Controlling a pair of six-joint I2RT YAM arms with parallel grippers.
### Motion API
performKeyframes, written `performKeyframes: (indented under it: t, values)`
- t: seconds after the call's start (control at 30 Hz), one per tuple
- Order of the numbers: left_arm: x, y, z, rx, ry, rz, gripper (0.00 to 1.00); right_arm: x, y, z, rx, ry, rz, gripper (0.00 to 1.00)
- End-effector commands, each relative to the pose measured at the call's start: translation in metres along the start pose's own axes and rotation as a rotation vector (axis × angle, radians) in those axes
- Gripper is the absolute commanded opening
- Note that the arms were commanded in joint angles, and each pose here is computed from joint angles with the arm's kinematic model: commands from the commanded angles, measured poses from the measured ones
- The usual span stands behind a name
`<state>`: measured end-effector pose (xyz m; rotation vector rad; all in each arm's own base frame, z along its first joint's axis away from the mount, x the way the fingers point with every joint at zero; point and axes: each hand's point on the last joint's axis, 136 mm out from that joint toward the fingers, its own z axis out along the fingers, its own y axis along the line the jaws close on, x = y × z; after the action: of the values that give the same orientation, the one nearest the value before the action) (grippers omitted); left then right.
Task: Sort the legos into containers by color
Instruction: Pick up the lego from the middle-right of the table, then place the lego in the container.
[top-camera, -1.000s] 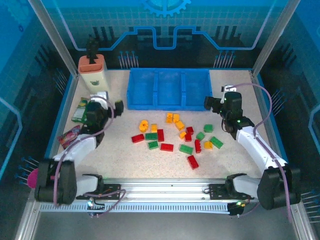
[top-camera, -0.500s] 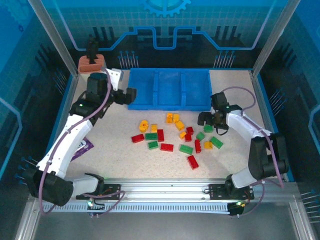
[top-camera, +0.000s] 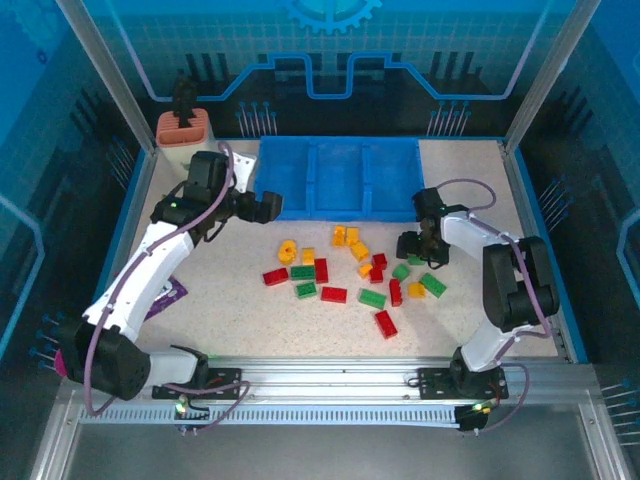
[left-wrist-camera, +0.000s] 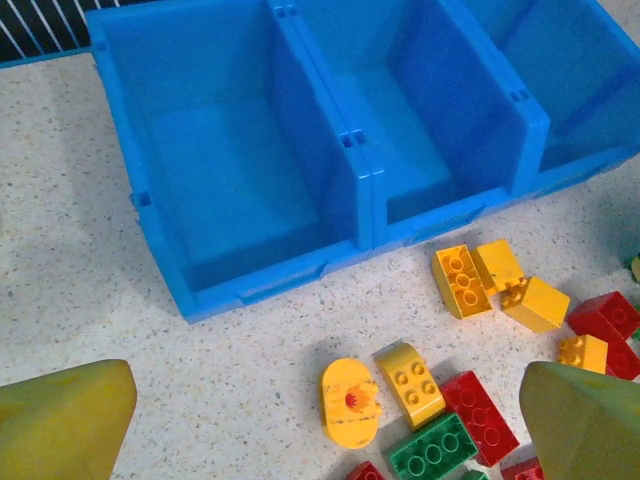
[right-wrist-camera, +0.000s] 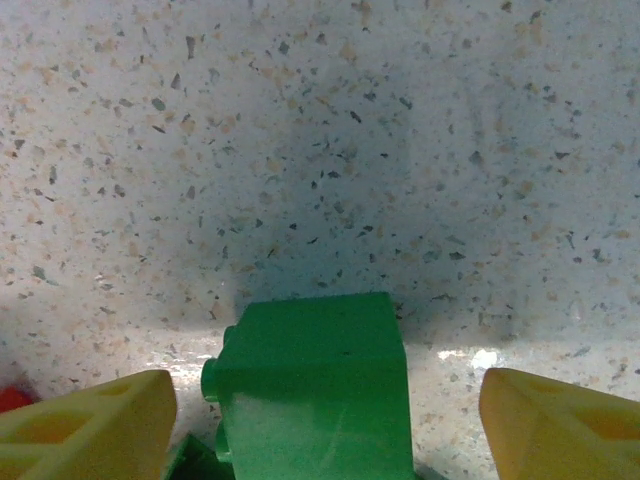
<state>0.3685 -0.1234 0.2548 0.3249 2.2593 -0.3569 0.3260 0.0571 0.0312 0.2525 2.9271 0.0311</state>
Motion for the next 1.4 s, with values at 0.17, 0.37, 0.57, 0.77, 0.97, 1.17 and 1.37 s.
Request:
performKeyframes:
  t: [0.17,0.37,0.57,0.77,0.97,1.17,1.37]
  values:
    - [-0.031,-0.026,-0.003,0.079,0.009,0.038,0.99,-0.002,-0.001,0.007,0.036,0.006,-0.037,0.61]
    - [-0.054,-0.045,-0.008,0.11,0.008,0.037,0.99,0.004,-0.002,0.02,0.044,0.042,-0.036,0.51]
    - [-0.062,-0.055,-0.007,0.109,0.0,0.056,0.99,0.0,-0.006,0.006,0.061,0.026,-0.085,0.38]
    - [-0.064,-0.057,-0.004,0.123,0.003,0.06,0.99,-0.041,0.0,-0.071,0.044,-0.162,-0.171,0.36]
    - [-0.07,-0.06,-0.002,0.132,-0.003,0.063,0.99,-0.102,0.027,-0.139,-0.001,-0.403,-0.27,0.37]
    - [-0.073,-0.068,0.002,0.147,0.016,0.049,0.99,-0.164,0.052,-0.142,-0.011,-0.525,-0.32,0.37]
    - [-0.074,-0.083,-0.001,0.155,0.022,0.066,0.99,-0.222,0.076,-0.107,-0.009,-0.556,-0.356,0.37]
